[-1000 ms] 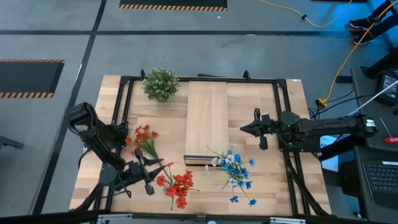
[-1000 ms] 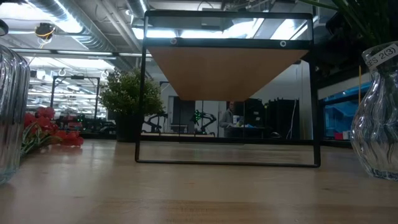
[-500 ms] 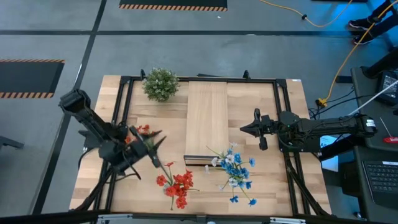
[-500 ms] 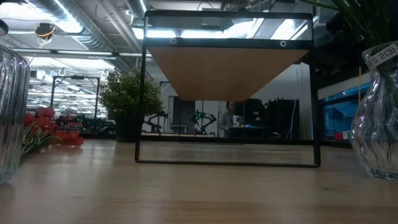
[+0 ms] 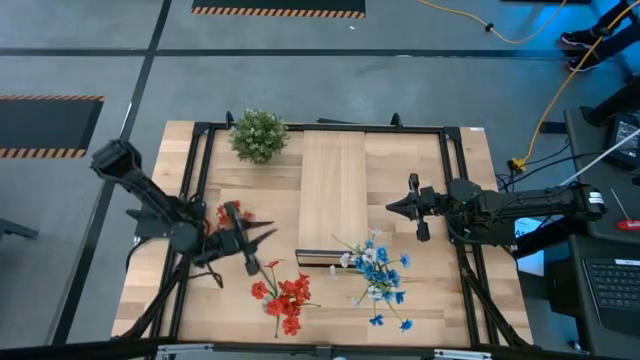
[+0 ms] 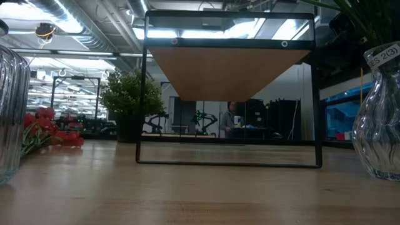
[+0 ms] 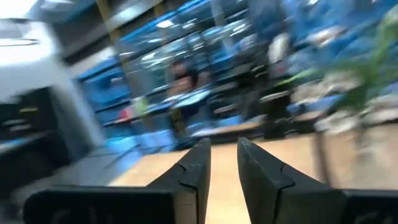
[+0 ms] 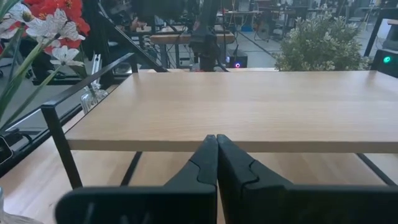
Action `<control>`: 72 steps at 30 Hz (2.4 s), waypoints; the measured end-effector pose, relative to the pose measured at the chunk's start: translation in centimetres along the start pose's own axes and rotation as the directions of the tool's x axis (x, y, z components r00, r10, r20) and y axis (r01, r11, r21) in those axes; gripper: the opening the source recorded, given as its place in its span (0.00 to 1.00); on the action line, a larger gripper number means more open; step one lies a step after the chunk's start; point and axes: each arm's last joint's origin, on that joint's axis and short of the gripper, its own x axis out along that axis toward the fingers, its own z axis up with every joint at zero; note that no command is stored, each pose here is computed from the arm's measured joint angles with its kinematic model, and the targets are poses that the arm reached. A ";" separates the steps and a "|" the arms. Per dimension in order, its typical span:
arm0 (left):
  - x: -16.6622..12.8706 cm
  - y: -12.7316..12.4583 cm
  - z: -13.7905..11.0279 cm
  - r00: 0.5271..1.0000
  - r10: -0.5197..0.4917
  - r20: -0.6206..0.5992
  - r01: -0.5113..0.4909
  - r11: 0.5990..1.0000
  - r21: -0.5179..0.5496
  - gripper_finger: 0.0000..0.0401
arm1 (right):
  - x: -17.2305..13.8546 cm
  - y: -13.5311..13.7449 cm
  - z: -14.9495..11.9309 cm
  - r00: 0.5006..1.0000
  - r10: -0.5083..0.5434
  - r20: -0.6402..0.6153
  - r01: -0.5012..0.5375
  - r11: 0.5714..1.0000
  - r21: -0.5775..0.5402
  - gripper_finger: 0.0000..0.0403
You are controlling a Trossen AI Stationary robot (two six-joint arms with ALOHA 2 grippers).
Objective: Pick and place flowers into a vace then onto a shelf
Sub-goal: Put the orange flowers into the left transparent flower vase
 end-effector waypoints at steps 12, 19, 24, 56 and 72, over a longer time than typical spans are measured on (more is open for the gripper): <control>3.3 4.0 1.6 0.951 -0.308 -0.017 0.301 0.938 -0.174 0.05 | 0.0 0.0 0.0 1.000 0.000 0.001 0.000 1.000 0.005 0.00; 3.9 6.3 2.4 0.972 -0.237 -0.001 0.224 0.923 -0.314 0.01 | 0.0 0.0 0.0 1.000 0.000 0.001 0.000 1.000 0.023 0.00; 3.0 5.7 5.1 0.985 -0.092 -0.148 0.050 0.962 -0.269 0.00 | 0.0 0.0 -0.2 1.000 0.000 -0.018 0.001 0.999 0.033 0.00; 3.5 -2.3 7.9 0.377 -0.092 -0.922 -0.693 0.632 -0.346 0.00 | 0.0 0.2 0.1 0.998 0.054 0.009 -0.055 0.993 0.106 0.00; 2.7 -1.3 7.1 0.103 -0.059 -0.993 -0.941 0.319 -0.116 0.04 | 0.0 0.2 0.1 0.999 0.054 0.008 -0.054 0.997 0.051 0.00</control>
